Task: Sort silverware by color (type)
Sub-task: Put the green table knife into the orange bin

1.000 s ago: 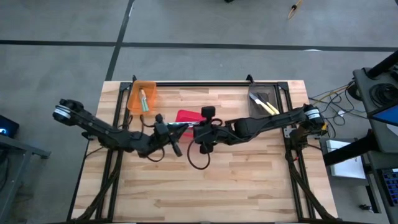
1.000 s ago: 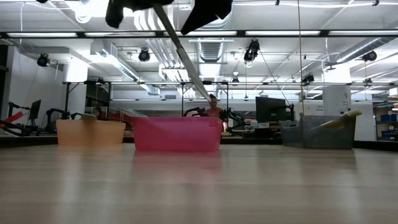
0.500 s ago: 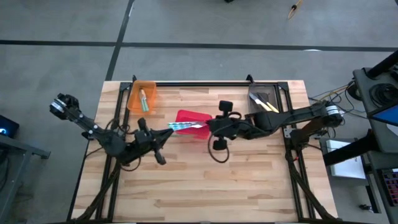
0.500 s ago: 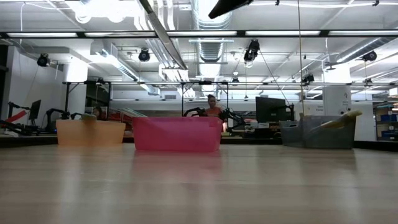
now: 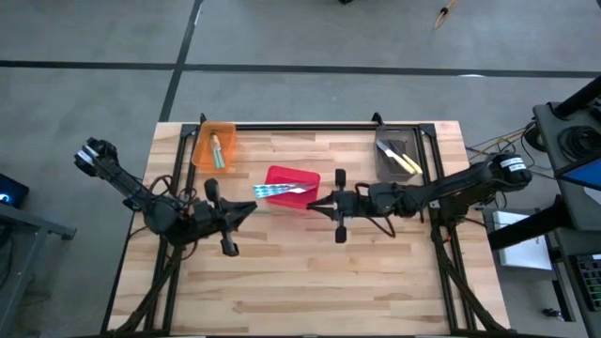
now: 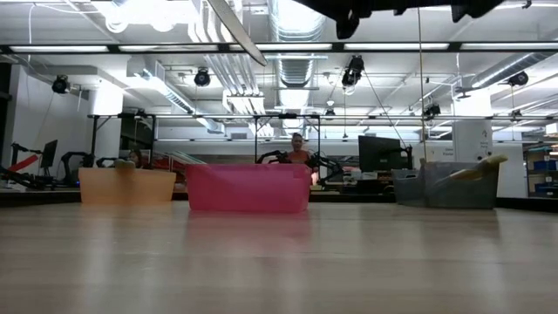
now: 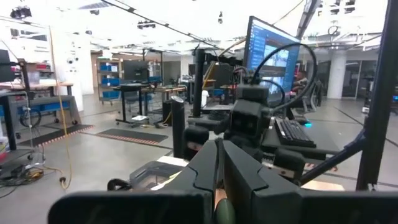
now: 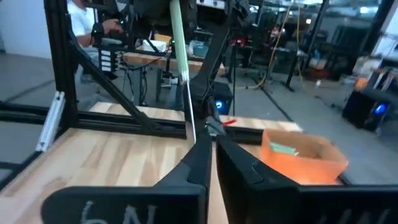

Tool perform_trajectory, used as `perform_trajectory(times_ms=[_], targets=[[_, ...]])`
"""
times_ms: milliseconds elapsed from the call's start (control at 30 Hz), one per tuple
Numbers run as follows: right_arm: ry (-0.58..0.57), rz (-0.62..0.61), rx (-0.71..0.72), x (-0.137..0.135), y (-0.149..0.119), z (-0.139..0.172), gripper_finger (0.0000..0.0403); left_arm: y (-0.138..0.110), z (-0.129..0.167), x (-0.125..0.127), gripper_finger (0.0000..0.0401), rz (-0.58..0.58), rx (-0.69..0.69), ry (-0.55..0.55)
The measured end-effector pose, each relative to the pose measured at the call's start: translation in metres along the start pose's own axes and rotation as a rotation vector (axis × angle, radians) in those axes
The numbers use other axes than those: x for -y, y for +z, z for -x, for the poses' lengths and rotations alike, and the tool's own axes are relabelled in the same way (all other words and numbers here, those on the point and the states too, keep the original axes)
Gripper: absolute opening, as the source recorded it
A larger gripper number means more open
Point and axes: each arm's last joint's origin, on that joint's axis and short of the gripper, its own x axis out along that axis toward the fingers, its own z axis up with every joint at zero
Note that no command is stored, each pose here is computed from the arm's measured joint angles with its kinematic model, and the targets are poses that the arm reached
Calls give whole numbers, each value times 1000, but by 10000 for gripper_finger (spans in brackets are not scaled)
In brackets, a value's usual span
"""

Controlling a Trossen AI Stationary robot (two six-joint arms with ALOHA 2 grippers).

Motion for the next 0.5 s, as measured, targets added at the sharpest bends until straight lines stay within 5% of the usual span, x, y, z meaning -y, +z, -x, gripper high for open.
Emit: perform_trajectory(times_ms=[500], targets=[[4,-119,-33,-3,-5,-18,207,2,-7,6,0,-26,49,4]])
